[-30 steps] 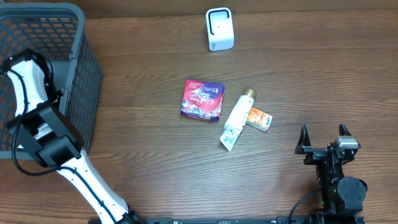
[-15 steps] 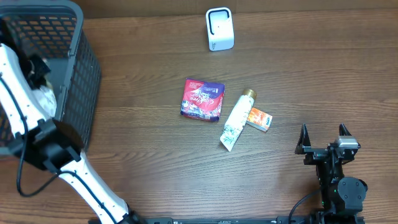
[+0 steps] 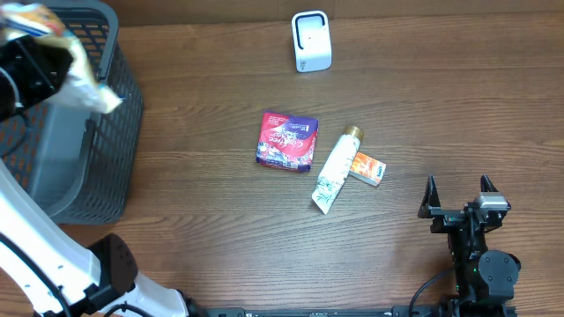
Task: Scan the item barcode
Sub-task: 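Carry the snack bag to the table centre and drop it on the items, then withdraw the left gripper back over the empty basket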
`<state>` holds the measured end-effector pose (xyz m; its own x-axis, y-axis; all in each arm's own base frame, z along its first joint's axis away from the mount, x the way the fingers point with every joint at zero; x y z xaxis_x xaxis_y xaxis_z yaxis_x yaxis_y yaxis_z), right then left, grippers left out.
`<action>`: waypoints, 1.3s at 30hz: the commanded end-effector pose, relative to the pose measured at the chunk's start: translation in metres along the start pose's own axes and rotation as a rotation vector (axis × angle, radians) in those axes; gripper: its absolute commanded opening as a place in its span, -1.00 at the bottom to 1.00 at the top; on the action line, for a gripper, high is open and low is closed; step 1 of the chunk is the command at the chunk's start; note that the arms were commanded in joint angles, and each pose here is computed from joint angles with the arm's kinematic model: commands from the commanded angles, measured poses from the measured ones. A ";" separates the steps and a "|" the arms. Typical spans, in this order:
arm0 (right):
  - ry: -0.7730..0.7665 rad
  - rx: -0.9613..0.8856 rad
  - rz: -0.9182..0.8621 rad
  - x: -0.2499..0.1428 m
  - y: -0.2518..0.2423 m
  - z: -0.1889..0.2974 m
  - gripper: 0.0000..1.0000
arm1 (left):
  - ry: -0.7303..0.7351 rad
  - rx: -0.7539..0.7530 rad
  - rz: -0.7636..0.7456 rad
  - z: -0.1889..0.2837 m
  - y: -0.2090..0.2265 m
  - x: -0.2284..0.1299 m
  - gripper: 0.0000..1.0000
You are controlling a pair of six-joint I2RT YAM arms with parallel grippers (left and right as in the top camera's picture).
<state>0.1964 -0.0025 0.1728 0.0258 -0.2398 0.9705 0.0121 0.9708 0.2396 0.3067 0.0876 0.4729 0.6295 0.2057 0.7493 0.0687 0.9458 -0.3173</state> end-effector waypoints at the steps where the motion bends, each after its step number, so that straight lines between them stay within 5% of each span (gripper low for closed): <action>1: -0.005 0.001 0.004 -0.002 0.000 0.000 1.00 | -0.011 -0.279 -0.110 -0.002 -0.063 -0.001 -0.92; 8: -0.005 0.001 0.004 -0.002 0.000 0.000 1.00 | 0.294 -0.467 -0.253 -0.078 -0.156 -0.047 -0.92; 15: -0.005 0.001 0.004 -0.002 0.000 0.000 1.00 | 0.746 -0.270 -0.341 -0.188 -0.202 -0.147 -0.92; 23: -0.005 0.001 0.004 -0.002 0.000 0.000 1.00 | 1.035 -0.235 -0.373 -0.273 -0.223 -0.233 -0.92; 25: -0.005 0.001 0.004 -0.002 0.000 0.000 1.00 | 1.112 -0.216 -0.359 -0.286 -0.219 -0.252 -0.55; 26: -0.005 0.001 0.004 -0.002 0.000 0.000 1.00 | 1.140 -0.223 -0.343 -0.287 -0.219 -0.257 -0.17; 28: -0.005 0.001 0.004 -0.002 0.000 0.000 1.00 | 1.146 -0.242 -0.318 -0.286 -0.218 -0.255 0.19; 30: -0.005 0.001 0.004 -0.002 0.000 0.000 1.00 | 1.118 -0.279 -0.284 -0.282 -0.218 -0.243 0.33; 39: -0.005 0.001 0.004 -0.002 0.000 0.000 1.00 | 0.788 -0.306 -0.198 -0.205 -0.181 -0.142 0.43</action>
<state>0.1964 -0.0025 0.1727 0.0263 -0.2394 0.9706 0.0118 0.9709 0.2392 0.3740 -0.1954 0.2274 0.9307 -0.3656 0.0128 0.3323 0.8303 -0.4474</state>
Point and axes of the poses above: each gripper's point midway between its finger pads, its own z axis back along the fingers, its own y axis along the line the jaws close on, x = y × z, the point moved 5 cm from there along z, back along the fingers, and after that the axes turned 12 degrees about -z, right-handed, at the moved point
